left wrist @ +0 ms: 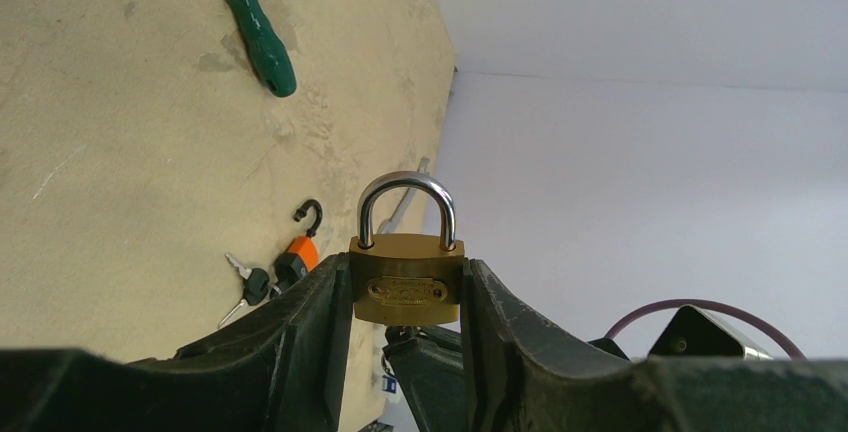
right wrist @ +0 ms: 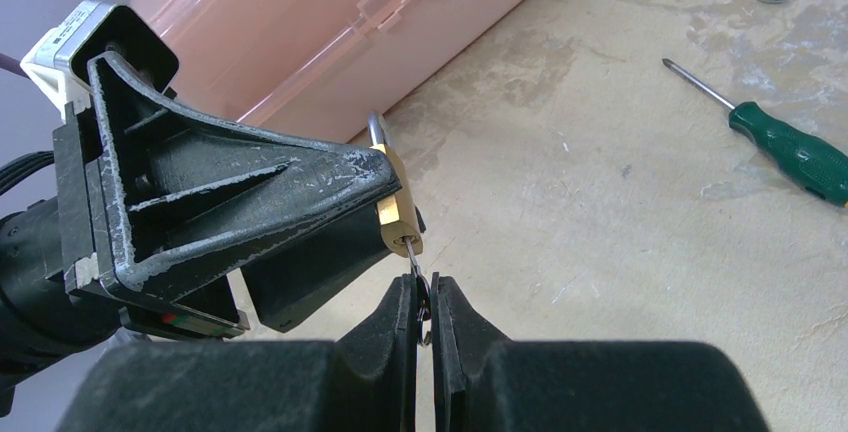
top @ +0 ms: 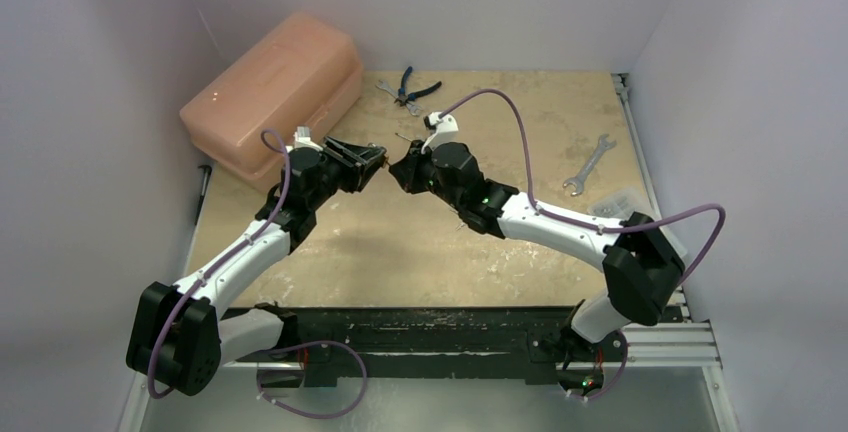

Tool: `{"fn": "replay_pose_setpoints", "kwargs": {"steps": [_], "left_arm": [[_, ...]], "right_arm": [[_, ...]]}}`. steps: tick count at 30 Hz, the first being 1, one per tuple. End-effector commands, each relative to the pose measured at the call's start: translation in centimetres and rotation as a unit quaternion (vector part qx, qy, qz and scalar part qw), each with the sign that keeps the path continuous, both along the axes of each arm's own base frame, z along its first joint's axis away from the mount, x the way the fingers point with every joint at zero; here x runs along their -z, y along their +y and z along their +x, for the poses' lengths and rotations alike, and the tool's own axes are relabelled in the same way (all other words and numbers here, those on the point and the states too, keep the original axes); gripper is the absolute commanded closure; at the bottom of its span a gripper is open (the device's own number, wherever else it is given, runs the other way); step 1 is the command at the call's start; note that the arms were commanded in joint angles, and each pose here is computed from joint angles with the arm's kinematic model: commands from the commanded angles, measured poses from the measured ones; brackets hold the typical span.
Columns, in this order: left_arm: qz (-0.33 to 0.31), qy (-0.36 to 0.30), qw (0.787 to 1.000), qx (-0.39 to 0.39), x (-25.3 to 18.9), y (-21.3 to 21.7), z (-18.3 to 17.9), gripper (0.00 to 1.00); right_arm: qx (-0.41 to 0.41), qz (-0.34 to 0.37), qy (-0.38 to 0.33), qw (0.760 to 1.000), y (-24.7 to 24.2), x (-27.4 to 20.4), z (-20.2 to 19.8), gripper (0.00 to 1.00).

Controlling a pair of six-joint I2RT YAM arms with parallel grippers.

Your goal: Unlock with the key

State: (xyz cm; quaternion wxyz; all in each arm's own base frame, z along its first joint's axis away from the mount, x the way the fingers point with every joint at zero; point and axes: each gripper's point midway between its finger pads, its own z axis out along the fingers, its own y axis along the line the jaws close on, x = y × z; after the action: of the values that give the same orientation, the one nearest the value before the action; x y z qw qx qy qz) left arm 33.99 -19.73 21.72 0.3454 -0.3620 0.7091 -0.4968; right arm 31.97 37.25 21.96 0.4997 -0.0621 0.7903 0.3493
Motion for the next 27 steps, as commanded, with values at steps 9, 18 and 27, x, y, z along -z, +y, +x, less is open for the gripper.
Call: {"fn": "replay_pose_setpoints", "kwargs": {"steps": [9, 18, 27], "left_arm": [[-0.028, -0.039, 0.999, 0.012, -3.3, -0.6, -0.3, 1.00], [-0.031, -0.042, 0.999, 0.015, -3.5, -0.7, -0.4, 1.00], [-0.036, -0.053, 0.998, 0.020, -3.9, -0.8, -0.6, 1.00]], "right_arm": [[-0.016, 0.056, -0.033, 0.998, 2.0, -4.2, 1.1, 1.00], [-0.020, 0.057, -0.039, 0.997, 2.0, -4.6, 1.1, 1.00], [-0.046, 0.063, -0.059, 0.995, 2.7, -5.5, 0.6, 1.00]]}}
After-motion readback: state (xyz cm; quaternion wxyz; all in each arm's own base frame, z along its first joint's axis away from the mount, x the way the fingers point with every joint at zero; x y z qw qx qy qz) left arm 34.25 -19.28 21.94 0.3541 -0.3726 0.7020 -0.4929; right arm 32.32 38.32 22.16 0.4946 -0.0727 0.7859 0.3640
